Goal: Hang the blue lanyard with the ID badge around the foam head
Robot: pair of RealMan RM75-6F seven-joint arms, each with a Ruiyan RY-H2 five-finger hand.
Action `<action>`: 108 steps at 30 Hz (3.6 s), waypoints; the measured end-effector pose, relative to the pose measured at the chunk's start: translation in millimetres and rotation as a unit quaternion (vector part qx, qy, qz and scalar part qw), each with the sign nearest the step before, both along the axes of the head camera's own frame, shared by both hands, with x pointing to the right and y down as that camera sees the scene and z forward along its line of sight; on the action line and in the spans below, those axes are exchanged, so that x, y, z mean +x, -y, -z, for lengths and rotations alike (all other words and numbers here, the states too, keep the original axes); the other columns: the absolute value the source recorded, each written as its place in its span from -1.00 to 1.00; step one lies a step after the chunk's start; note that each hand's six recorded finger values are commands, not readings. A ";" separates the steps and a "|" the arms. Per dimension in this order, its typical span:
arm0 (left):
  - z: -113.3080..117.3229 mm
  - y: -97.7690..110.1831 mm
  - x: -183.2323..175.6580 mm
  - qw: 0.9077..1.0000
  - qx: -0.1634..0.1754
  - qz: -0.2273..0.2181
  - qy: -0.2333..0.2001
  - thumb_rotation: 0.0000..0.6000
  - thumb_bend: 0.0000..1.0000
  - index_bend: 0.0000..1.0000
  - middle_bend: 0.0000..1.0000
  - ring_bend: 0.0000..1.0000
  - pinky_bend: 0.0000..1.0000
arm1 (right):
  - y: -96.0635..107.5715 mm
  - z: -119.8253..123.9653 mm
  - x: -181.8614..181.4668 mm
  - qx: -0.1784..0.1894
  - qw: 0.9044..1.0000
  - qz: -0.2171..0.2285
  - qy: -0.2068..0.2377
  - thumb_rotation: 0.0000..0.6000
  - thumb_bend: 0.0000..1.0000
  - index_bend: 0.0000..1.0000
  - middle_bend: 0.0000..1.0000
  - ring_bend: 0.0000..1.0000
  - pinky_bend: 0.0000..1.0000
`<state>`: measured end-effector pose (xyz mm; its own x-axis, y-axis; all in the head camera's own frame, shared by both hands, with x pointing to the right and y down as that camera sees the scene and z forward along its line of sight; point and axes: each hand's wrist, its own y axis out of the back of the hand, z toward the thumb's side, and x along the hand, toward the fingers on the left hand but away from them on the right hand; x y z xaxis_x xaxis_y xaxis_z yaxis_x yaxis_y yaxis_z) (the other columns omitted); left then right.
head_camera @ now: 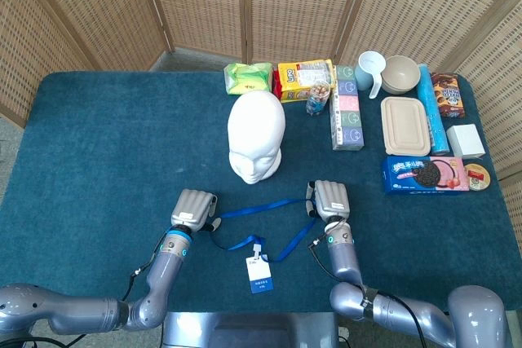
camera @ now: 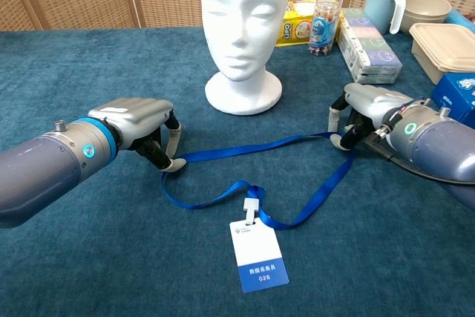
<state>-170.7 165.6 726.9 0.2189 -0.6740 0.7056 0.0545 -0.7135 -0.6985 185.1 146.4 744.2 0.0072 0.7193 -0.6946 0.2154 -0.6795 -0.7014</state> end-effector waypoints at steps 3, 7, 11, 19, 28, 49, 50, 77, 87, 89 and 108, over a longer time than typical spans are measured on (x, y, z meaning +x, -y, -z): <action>-0.8 1.1 -1.2 1.000 0.000 0.002 0.002 0.53 -0.34 0.24 1.00 1.00 1.00 | -0.1 -0.5 -0.1 -0.001 1.000 -0.001 0.000 1.00 0.01 0.17 1.00 1.00 1.00; -1.4 1.5 -1.9 1.000 -0.001 0.002 0.003 0.52 -0.34 0.31 1.00 1.00 1.00 | -0.2 -1.0 -0.3 -0.001 1.000 -0.001 0.001 1.00 0.01 0.17 1.00 1.00 1.00; -2.5 1.2 -2.8 1.000 -0.002 0.002 0.006 0.53 -0.34 0.33 1.00 1.00 1.00 | 0.1 -1.3 -0.4 -0.001 1.000 -0.003 0.002 1.00 0.01 0.17 1.00 1.00 1.00; -3.6 0.8 -3.5 1.000 -0.003 -0.001 0.011 0.52 -0.33 0.33 1.00 1.00 1.00 | 0.2 -1.5 0.2 -0.001 1.000 -0.004 0.002 1.00 0.01 0.17 1.00 1.00 1.00; -3.8 3.1 -4.0 1.000 0.000 0.000 0.016 0.52 -0.38 0.35 1.00 1.00 1.00 | 1.1 -1.5 1.0 0.000 1.000 -0.007 0.002 1.00 0.02 0.17 1.00 1.00 1.00; 3.3 7.8 -2.2 1.000 0.010 0.004 0.009 0.52 -0.38 0.41 1.00 1.00 1.00 | 3.0 0.7 3.9 0.003 1.000 -0.014 0.004 1.00 0.03 0.17 1.00 1.00 1.00; 3.7 8.0 -2.4 1.000 0.011 0.003 0.010 0.53 -0.38 0.41 1.00 1.00 1.00 | 3.0 0.8 4.2 0.002 1.000 -0.014 0.004 1.00 0.03 0.17 1.00 1.00 1.00; 6.2 12.9 -5.9 1.000 0.013 0.017 -0.002 0.51 -0.66 0.28 0.79 1.00 1.00 | 2.0 1.0 6.5 0.001 1.000 -0.016 0.002 1.00 0.04 0.17 1.00 1.00 1.00; 14.4 17.0 -6.3 0.999 0.014 0.028 -0.022 0.43 -0.87 -0.22 0.35 0.49 1.00 | 2.0 1.7 5.9 0.001 1.000 -0.015 0.003 1.00 0.05 0.17 1.00 1.00 1.00; 16.2 18.6 -7.2 0.999 0.019 0.026 -0.022 0.42 -0.91 -0.24 0.32 0.48 1.00 | 1.9 1.7 5.8 0.001 1.000 -0.015 0.003 1.00 0.05 0.17 1.00 1.00 1.00; 17.9 21.4 -9.9 0.999 0.028 0.007 0.016 0.61 -0.46 -0.37 0.56 1.00 1.00 | 2.6 2.4 8.1 0.000 1.000 -0.018 0.005 1.00 0.06 0.17 1.00 1.00 1.00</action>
